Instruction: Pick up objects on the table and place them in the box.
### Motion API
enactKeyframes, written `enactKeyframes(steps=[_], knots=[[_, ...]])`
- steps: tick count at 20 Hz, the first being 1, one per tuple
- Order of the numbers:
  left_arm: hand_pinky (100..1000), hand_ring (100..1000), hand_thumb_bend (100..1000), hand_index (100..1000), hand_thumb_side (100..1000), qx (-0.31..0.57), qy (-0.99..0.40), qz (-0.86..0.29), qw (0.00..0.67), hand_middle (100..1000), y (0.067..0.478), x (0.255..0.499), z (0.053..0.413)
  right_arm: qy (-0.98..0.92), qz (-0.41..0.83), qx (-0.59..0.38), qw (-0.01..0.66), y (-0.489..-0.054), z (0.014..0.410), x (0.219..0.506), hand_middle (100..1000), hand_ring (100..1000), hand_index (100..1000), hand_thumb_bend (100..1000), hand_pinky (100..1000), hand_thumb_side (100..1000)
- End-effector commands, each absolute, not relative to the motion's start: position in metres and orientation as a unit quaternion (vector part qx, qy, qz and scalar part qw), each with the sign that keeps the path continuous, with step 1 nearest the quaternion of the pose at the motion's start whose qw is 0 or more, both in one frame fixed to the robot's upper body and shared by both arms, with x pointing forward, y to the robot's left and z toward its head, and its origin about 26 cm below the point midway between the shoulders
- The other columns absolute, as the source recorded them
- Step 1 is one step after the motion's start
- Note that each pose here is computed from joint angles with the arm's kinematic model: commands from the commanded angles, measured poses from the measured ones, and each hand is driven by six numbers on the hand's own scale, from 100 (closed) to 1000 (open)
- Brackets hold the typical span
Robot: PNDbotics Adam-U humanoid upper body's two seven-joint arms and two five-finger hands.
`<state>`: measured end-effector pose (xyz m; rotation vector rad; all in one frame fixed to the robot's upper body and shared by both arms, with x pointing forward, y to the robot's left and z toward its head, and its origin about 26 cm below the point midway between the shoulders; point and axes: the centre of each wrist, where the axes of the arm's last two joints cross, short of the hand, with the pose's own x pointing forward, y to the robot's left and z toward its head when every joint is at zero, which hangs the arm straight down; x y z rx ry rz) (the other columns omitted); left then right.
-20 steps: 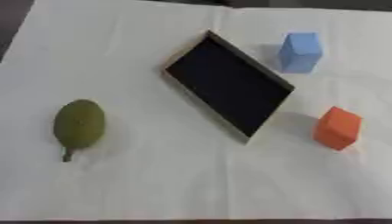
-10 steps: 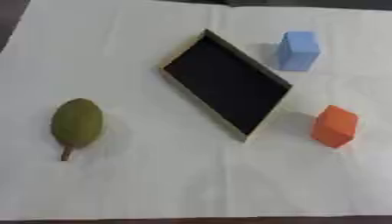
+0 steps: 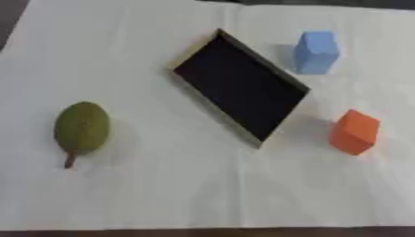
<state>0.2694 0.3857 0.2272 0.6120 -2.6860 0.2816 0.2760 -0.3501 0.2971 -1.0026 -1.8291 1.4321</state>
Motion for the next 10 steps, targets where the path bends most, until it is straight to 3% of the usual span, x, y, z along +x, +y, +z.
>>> enactKeyframes(steps=[1,10], knots=[[930,760,100,849,605,0.219,-0.957,0.083,0.171,662,0.3871,0.2656,0.2382,-0.665,0.571,-0.387,0.287,-0.3468,0.3081,0.2727,799,864,871,100,873,703],[931,761,100,849,605,0.210,-0.959,0.079,0.175,662,0.3852,0.2668,0.2380,-0.652,0.598,-0.378,0.274,-0.3383,0.3123,0.2748,818,876,887,100,880,692]])
